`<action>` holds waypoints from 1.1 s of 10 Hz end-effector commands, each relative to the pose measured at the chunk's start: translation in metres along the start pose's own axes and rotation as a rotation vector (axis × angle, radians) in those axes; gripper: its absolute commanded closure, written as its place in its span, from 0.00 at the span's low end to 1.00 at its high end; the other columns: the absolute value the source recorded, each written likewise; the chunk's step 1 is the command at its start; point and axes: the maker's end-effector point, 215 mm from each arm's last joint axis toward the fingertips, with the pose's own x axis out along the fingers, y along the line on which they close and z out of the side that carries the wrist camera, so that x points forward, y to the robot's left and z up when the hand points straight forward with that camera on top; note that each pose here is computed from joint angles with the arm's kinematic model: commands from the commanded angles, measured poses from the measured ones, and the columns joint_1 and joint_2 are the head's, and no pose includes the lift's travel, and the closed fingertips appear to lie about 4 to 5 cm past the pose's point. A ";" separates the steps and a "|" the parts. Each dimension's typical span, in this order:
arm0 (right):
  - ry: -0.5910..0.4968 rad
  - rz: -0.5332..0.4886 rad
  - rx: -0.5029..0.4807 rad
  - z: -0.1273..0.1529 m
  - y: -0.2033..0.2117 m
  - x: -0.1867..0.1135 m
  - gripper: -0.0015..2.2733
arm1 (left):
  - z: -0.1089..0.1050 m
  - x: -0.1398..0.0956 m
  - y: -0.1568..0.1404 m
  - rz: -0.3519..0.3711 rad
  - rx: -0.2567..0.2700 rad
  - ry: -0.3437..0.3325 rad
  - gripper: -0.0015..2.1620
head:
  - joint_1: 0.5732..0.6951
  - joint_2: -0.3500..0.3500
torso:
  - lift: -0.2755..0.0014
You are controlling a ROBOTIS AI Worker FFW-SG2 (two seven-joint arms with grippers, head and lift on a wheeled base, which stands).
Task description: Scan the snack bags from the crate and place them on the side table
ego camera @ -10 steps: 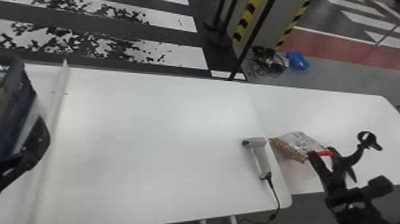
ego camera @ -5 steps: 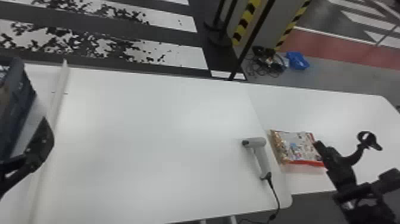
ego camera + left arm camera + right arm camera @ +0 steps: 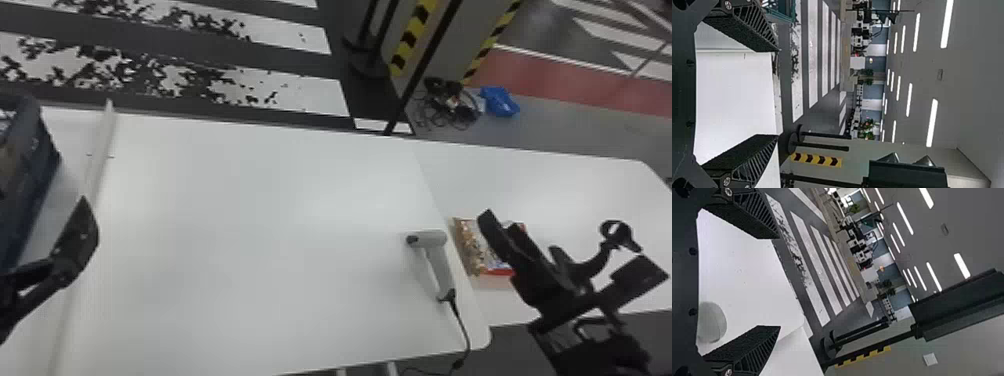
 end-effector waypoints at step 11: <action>-0.103 0.208 -0.340 -0.102 0.220 0.017 0.03 | -0.012 0.007 -0.006 0.024 -0.026 -0.012 0.05 | 1.00 0.44 | 0.66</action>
